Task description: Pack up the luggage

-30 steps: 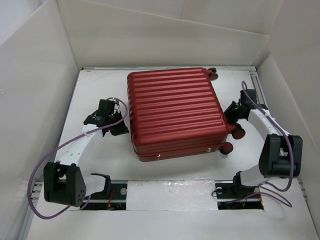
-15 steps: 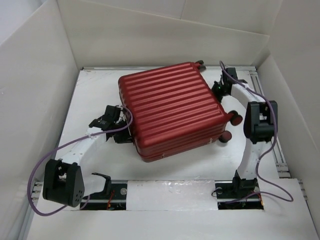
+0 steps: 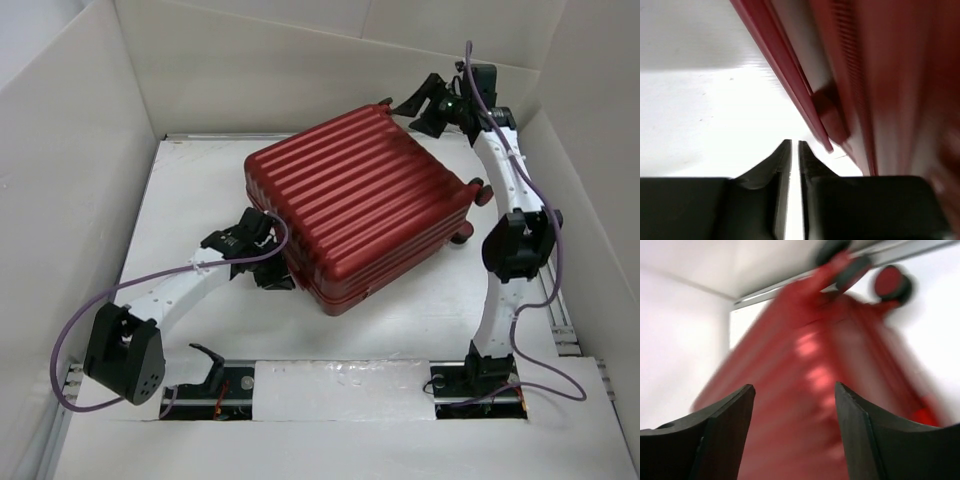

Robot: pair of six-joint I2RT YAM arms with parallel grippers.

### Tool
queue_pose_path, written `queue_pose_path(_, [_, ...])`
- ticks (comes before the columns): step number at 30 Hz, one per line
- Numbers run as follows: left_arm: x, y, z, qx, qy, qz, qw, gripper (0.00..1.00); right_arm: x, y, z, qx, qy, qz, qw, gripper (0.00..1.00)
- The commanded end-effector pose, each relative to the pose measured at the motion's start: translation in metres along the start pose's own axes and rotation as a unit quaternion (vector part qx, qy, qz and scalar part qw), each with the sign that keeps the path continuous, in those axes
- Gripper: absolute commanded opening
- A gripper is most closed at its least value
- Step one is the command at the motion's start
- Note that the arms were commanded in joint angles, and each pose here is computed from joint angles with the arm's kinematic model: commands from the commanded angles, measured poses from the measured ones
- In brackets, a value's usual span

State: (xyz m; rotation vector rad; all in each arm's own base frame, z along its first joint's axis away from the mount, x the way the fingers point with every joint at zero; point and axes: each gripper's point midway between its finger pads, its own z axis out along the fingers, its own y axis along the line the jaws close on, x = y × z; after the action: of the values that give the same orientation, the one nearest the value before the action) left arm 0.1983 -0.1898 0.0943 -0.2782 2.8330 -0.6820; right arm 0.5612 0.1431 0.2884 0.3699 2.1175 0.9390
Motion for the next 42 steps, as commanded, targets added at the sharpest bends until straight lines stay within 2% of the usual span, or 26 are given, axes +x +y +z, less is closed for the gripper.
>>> queue_pose_path(1, [-0.031,-0.083,-0.051,0.148,-0.094,0.149,0.973,0.12,-0.004,0.055,-0.060,-0.050,-0.010,-0.028,0.998,0.73])
queue_pose_path(3, [-0.035,-0.064,-0.058,0.104,-0.119,0.138,0.978,0.18,0.004,0.068,-0.092,-0.057,-0.021,-0.057,0.997,0.74])
queue_pose_path(5, [-0.043,-0.052,-0.066,0.069,-0.150,0.121,0.979,0.19,0.007,0.074,-0.115,-0.059,-0.044,-0.076,0.994,0.74])
queue_pose_path(7, [-0.055,-0.047,-0.079,0.052,-0.182,0.107,0.976,0.19,0.039,0.069,-0.126,-0.055,-0.029,-0.086,0.994,0.74])
queue_pose_path(8, [-0.061,-0.045,-0.087,0.044,-0.200,0.096,0.974,0.19,0.042,0.092,-0.163,-0.077,-0.060,-0.106,0.990,0.73])
queue_pose_path(9, [-0.069,-0.037,-0.091,0.018,-0.220,0.090,0.971,0.21,0.053,0.107,-0.176,-0.102,-0.071,-0.123,0.985,0.71])
queue_pose_path(10, [-0.075,-0.038,-0.098,0.017,-0.238,0.082,0.968,0.23,0.079,0.095,-0.175,-0.099,-0.053,-0.119,0.986,0.69])
queue_pose_path(11, [-0.080,-0.041,-0.104,0.017,-0.251,0.075,0.965,0.23,0.089,0.114,-0.209,-0.127,-0.078,-0.139,0.979,0.62])
queue_pose_path(13, [-0.086,-0.037,-0.109,0.010,-0.266,0.059,0.962,0.27,0.124,0.124,-0.227,-0.150,-0.063,-0.151,0.975,0.52])
queue_pose_path(14, [-0.084,-0.033,-0.102,0.007,-0.261,0.051,0.964,0.30,0.145,0.111,-0.226,-0.142,-0.048,-0.147,0.978,0.34])
queue_pose_path(15, [-0.085,-0.028,-0.101,0.006,-0.265,0.040,0.964,0.30,0.158,0.116,-0.249,-0.156,-0.060,-0.156,0.974,0.27])
queue_pose_path(17, [-0.086,-0.020,-0.095,0.007,-0.275,0.023,0.961,0.32,0.199,0.096,-0.249,-0.141,-0.026,-0.141,0.980,0.13])
queue_pose_path(18, [-0.078,-0.005,-0.079,0.000,-0.261,0.003,0.965,0.32,0.209,0.097,-0.268,-0.157,-0.038,-0.143,0.976,0.04])
queue_pose_path(20, [-0.083,-0.001,-0.077,0.035,-0.273,-0.024,0.961,0.33,0.235,0.092,-0.276,-0.175,-0.034,-0.141,0.974,0.02])
queue_pose_path(21, [-0.083,0.000,-0.074,0.050,-0.277,-0.036,0.959,0.34,0.256,0.070,-0.267,-0.165,-0.015,-0.134,0.977,0.01])
queue_pose_path(22, [-0.079,0.008,-0.066,0.063,-0.276,-0.067,0.957,0.38,0.262,0.070,-0.281,-0.184,-0.030,-0.128,0.974,0.01])
queue_pose_path(24, [-0.083,-0.008,-0.066,0.121,-0.289,-0.074,0.947,0.41,0.288,0.048,-0.273,-0.178,-0.008,-0.126,0.976,0.03])
queue_pose_path(25, [-0.078,-0.003,-0.056,0.127,-0.283,-0.080,0.947,0.42,0.297,0.042,-0.272,-0.180,0.001,-0.127,0.975,0.10])
queue_pose_path(27, [-0.081,-0.009,-0.055,0.154,-0.294,-0.091,0.939,0.45,0.308,0.038,-0.272,-0.195,0.000,-0.121,0.973,0.16])
queue_pose_path(28, [-0.075,-0.004,-0.047,0.156,-0.290,-0.090,0.940,0.45,0.320,0.023,-0.263,-0.184,0.008,-0.109,0.977,0.24])
queue_pose_path(30, [-0.079,-0.009,-0.047,0.186,-0.304,-0.092,0.930,0.45,0.326,0.021,-0.256,-0.198,-0.002,-0.107,0.974,0.29])
queue_pose_path(31, [-0.077,-0.011,-0.045,0.200,-0.302,-0.098,0.927,0.45,0.338,0.004,-0.242,-0.181,0.007,-0.097,0.979,0.31])
queue_pose_path(34, [-0.076,-0.015,-0.043,0.237,-0.314,-0.093,0.915,0.46,0.340,0.007,-0.236,-0.205,-0.018,-0.099,0.974,0.36])
queue_pose_path(36, [-0.076,-0.014,-0.040,0.249,-0.322,-0.093,0.909,0.46,0.349,-0.010,-0.224,-0.190,-0.026,-0.102,0.976,0.40])
queue_pose_path(40, [-0.070,-0.011,-0.029,0.263,-0.323,-0.078,0.906,0.46,0.350,-0.009,-0.218,-0.223,-0.058,-0.090,0.969,0.44])
queue_pose_path(42, [-0.070,-0.006,-0.024,0.260,-0.328,-0.080,0.905,0.47,0.356,-0.022,-0.209,-0.214,-0.065,-0.088,0.971,0.45])
